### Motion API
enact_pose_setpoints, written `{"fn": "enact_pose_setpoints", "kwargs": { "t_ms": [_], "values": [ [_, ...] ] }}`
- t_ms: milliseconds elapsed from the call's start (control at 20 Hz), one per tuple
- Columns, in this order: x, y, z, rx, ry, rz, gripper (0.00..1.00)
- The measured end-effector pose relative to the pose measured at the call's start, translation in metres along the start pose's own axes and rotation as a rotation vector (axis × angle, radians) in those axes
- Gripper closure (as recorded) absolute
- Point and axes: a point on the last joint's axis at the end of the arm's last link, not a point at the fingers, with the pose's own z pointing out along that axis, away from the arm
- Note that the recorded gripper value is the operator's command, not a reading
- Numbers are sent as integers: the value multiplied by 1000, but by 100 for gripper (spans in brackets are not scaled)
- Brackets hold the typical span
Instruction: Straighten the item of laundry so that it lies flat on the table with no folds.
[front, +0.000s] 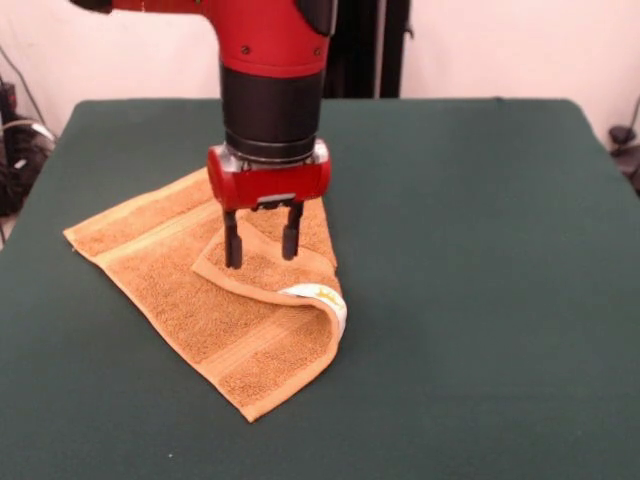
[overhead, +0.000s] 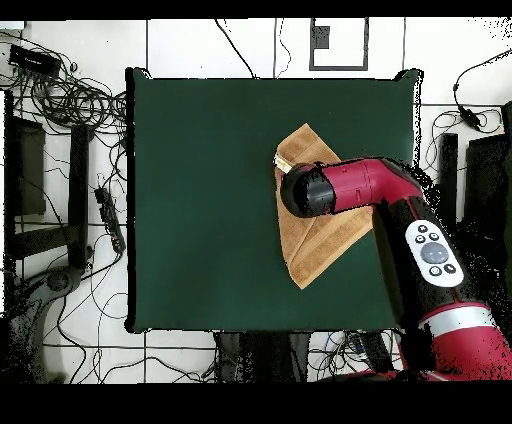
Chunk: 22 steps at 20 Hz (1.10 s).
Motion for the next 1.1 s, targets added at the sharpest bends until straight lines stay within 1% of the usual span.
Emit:
{"fn": "enact_pose_setpoints", "kwargs": {
  "t_ms": [350,400,500,750,800,900,950,1100],
  "values": [
    [5,4,15,-21,65,-68,0],
    [5,7,20,-22,81,-89,0],
    [5,8,24,-17,92,-107,0],
    [7,13,36,5,127,-146,0],
    [9,14,40,19,140,-163,0],
    [9,14,41,28,148,-174,0],
    [8,14,42,45,156,-192,0],
    [6,13,42,59,161,-205,0]
  ]
}}
